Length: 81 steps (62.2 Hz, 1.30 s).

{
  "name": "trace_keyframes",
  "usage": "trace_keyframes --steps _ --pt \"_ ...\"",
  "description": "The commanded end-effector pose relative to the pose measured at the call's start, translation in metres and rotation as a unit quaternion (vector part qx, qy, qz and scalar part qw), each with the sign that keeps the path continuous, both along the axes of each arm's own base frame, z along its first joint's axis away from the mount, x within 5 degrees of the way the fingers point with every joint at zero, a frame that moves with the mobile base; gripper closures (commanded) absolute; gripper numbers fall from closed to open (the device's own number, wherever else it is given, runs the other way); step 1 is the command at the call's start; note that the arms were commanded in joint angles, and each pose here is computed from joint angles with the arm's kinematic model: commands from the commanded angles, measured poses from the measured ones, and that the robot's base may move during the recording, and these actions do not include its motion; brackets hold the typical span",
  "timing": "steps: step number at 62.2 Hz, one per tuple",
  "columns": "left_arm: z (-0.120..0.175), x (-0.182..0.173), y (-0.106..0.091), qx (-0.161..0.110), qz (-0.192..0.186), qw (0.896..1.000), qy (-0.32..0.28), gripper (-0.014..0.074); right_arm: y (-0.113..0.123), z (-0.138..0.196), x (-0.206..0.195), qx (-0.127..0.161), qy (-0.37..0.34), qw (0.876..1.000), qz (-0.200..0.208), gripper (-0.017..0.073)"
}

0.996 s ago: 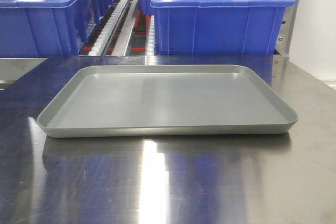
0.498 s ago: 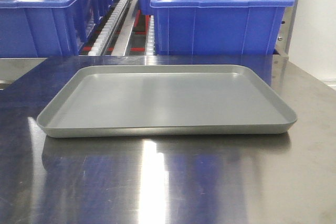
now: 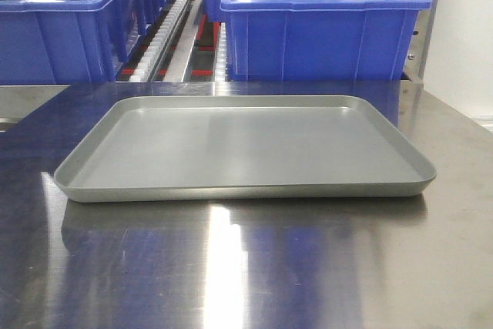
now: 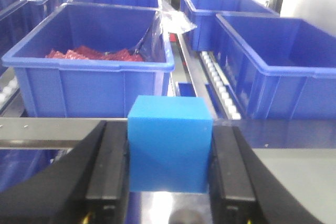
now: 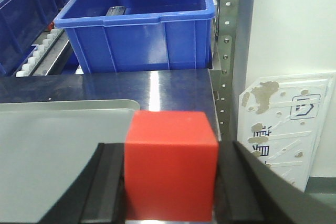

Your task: Sort and place red and blue blocks on shelf

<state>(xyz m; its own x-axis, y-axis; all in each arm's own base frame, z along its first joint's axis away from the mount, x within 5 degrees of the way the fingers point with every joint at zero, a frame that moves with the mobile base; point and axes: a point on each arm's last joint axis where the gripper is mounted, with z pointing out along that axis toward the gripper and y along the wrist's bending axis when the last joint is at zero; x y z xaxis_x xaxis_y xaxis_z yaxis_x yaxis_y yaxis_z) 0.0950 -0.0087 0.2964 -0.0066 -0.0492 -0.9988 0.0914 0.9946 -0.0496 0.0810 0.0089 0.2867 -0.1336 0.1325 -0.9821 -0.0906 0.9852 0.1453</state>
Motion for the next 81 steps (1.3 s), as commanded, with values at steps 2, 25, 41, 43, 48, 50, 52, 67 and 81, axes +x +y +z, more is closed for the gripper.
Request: trace_keyframes --steps 2,25,41,43,48,50,52,67,81 --pt "0.025 -0.009 0.003 -0.001 0.015 0.998 -0.055 0.0461 0.0 0.017 0.0 0.004 -0.053 0.999 -0.002 0.0508" --pt "0.025 -0.024 0.005 0.0 0.022 0.999 -0.034 0.0461 0.0 0.017 0.0 0.004 -0.053 0.999 -0.002 0.0508" --pt "0.025 -0.024 0.005 0.0 0.022 0.999 -0.035 0.0461 0.0 0.017 0.0 0.004 -0.053 0.999 -0.002 0.0508" --pt "0.025 -0.024 0.005 0.0 0.022 0.999 -0.035 0.0461 0.0 0.017 0.0 0.004 -0.053 0.999 -0.002 0.0508" --pt "0.025 -0.024 0.005 0.0 0.022 0.999 -0.035 0.0461 0.0 0.017 0.0 0.004 -0.053 0.999 -0.002 0.0508" --pt "0.025 -0.024 0.005 0.0 0.022 0.999 -0.035 0.0461 0.0 0.017 0.0 0.004 -0.053 0.999 -0.002 0.0508" --pt "0.025 -0.024 0.005 0.0 0.022 0.999 -0.035 0.0461 0.0 0.017 0.0 0.004 -0.053 0.999 -0.002 0.0508" --pt "0.025 -0.024 0.005 0.0 0.022 0.999 -0.035 0.0461 0.0 0.017 0.0 0.004 -0.053 0.999 -0.002 0.0508" --pt "0.025 -0.024 0.005 0.0 0.022 0.999 -0.035 0.0461 0.0 0.017 0.0 0.004 -0.053 0.999 -0.002 0.0508"
